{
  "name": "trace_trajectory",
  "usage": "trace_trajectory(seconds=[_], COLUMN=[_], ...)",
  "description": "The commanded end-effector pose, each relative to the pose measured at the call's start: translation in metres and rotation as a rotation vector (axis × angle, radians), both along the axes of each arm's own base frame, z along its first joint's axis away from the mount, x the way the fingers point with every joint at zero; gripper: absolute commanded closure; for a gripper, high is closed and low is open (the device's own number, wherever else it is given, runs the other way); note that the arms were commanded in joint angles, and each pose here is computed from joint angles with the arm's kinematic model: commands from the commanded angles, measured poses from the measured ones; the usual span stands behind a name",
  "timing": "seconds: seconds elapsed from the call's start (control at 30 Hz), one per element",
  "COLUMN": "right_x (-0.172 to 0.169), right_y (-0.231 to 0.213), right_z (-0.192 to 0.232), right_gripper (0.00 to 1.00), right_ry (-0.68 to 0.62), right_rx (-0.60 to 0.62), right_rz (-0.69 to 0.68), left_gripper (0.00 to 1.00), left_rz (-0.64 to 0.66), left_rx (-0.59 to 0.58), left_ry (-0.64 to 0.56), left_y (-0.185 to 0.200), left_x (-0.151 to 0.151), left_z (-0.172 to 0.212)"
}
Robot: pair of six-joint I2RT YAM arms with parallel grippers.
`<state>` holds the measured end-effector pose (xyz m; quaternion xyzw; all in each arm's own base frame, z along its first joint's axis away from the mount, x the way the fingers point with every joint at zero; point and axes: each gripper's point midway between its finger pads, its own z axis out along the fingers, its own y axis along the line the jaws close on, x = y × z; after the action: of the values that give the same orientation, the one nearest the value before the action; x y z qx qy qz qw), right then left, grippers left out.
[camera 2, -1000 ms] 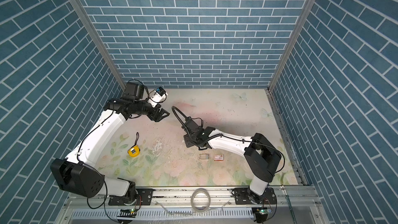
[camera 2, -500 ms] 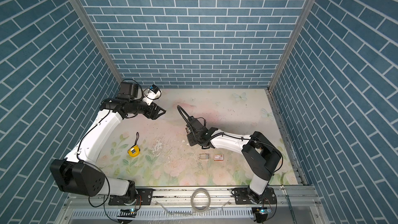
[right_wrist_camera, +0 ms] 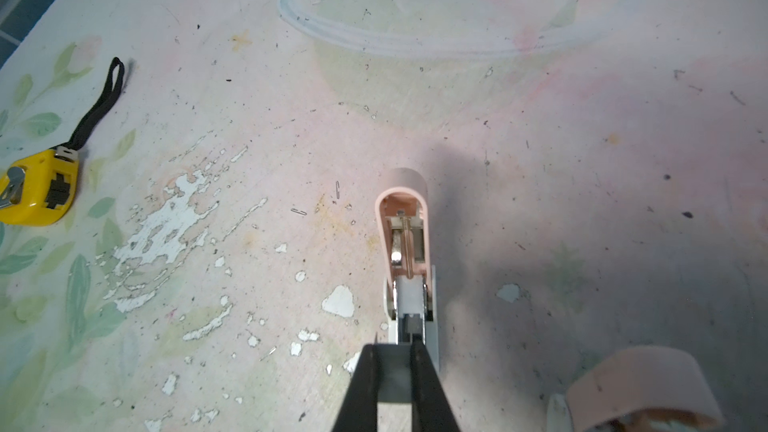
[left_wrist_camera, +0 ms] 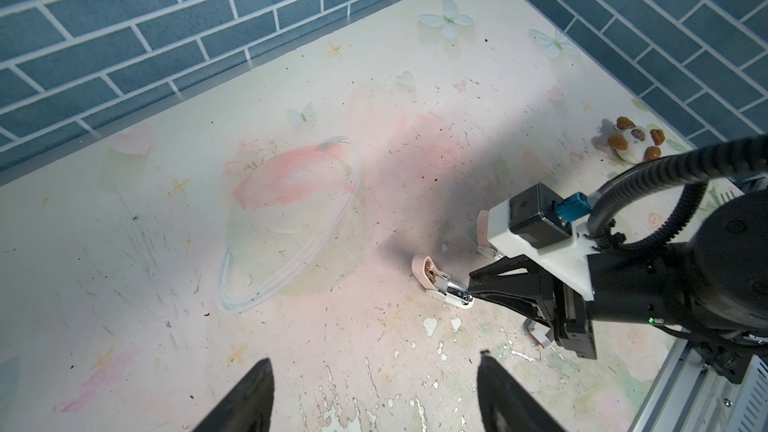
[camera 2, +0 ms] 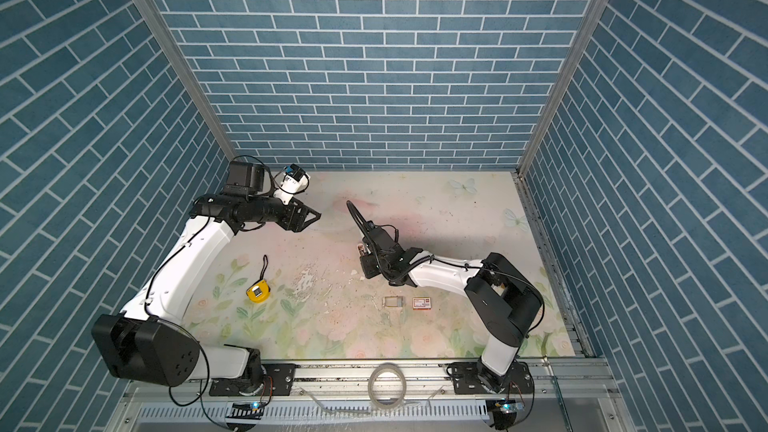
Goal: Load the staples into the stapler
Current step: 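Lower the staple strip into the stapler's open channel with the right gripper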
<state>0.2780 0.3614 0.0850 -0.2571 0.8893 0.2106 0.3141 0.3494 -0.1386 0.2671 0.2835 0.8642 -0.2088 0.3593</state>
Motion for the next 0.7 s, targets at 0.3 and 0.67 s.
trace_trajectory(seconds=[0.3,0.67], right_x=[-0.001,0.000], right_y=[-0.003,-0.001], right_z=[-0.024,-0.029], right_gripper=[0.95,0.95], right_ry=[0.007,0.016], right_rx=[-0.034,-0.045], right_rz=[0.014,0.022], left_gripper=[0.22,0.22], left_rz=[0.019,0.021], left_rx=[-0.032,-0.037], left_ry=[-0.002,-0.016], left_y=[0.001,0.001], left_x=[0.001,-0.001], left_z=[-0.001,0.002])
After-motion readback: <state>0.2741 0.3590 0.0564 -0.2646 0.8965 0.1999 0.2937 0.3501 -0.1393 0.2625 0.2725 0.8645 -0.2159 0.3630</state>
